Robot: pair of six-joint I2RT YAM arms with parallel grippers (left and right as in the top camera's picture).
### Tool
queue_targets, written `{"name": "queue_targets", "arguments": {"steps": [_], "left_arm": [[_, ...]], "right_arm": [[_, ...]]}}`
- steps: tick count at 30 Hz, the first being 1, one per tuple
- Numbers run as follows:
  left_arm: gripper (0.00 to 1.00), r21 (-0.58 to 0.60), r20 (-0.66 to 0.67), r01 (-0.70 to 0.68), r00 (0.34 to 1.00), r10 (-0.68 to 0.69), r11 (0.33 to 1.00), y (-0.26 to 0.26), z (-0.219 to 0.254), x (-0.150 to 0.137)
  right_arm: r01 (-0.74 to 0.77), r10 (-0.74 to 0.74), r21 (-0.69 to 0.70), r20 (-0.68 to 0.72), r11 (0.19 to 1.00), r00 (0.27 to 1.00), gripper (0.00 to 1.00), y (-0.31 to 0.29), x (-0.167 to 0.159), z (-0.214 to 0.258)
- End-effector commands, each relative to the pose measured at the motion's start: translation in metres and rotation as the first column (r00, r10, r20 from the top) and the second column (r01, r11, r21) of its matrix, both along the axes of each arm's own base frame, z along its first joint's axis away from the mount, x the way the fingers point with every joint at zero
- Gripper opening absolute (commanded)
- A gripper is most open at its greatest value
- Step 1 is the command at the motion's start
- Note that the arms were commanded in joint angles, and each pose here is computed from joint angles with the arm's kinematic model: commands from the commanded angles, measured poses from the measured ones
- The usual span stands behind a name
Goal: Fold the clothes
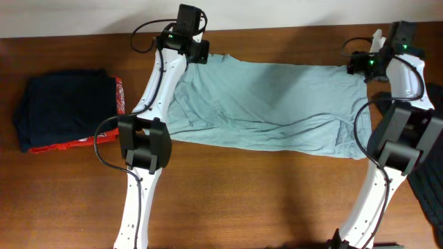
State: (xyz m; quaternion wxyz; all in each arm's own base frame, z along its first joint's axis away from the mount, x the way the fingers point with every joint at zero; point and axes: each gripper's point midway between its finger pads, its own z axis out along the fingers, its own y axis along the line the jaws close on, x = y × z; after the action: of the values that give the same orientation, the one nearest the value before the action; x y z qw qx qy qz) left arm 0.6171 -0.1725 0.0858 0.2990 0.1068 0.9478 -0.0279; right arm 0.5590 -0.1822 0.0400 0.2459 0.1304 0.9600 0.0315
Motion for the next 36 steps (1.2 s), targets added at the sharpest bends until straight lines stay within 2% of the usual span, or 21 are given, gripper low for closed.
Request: {"name": "queue_targets", "arguments": {"steps": [1,10,17,19,20,21,23,24,25,29,36], "left_arm": [[0.0,0.0,0.014,-0.018,1.0,0.018,1.0,0.003,0.004,0.003],[0.0,0.0,0.012,-0.018,1.0,0.018,1.0,0.004,0.004,0.003],[0.0,0.002,0.006,-0.018,1.0,0.018,1.0,0.004,0.003,0.002],[0.0,0.002,0.006,-0.019,1.0,0.019,1.0,0.004,0.003,0.002],[0.0,0.002,0.006,-0.018,1.0,0.018,1.0,0.004,0.003,0.002],[0.0,0.002,0.006,-0.018,1.0,0.018,1.0,0.004,0.003,0.002],[0.0,0.003,0.007,-0.019,1.0,0.019,1.0,0.004,0.003,0.002],[0.0,0.003,0.007,-0.019,1.0,0.019,1.0,0.004,0.003,0.002],[0.0,0.003,0.007,-0.019,1.0,0.019,1.0,0.004,0.003,0.002],[0.0,0.015,0.016,-0.034,0.999,0.034,0.999,0.01,0.007,0.004],[0.0,0.001,0.061,-0.047,0.997,0.047,0.999,0.019,0.054,0.002]], "right_arm": [[-0.018,0.019,0.016,-0.018,1.0,1.0,0.75,0.007,0.004,-0.021],[-0.019,0.019,-0.004,0.035,1.0,0.999,0.73,0.002,0.017,-0.021],[-0.019,0.019,0.006,0.012,1.0,1.0,0.71,0.003,0.016,-0.044],[-0.019,0.019,0.009,0.004,1.0,1.0,0.67,0.003,0.015,-0.048],[-0.019,0.019,0.01,0.001,1.0,1.0,0.59,0.003,0.015,-0.05],[-0.018,0.018,0.011,0.0,1.0,1.0,0.5,0.003,0.014,-0.051],[-0.018,0.018,0.011,0.0,1.0,1.0,0.15,0.003,0.014,-0.051],[-0.017,0.017,0.013,-0.003,1.0,1.0,0.07,0.004,0.014,-0.051],[-0.014,0.014,0.015,-0.006,1.0,1.0,0.04,0.004,0.013,-0.051],[-0.01,0.011,0.032,-0.03,0.999,0.999,0.04,0.007,0.007,-0.044],[-0.043,0.041,0.072,0.03,0.996,0.999,0.04,0.019,0.007,0.045]]}}
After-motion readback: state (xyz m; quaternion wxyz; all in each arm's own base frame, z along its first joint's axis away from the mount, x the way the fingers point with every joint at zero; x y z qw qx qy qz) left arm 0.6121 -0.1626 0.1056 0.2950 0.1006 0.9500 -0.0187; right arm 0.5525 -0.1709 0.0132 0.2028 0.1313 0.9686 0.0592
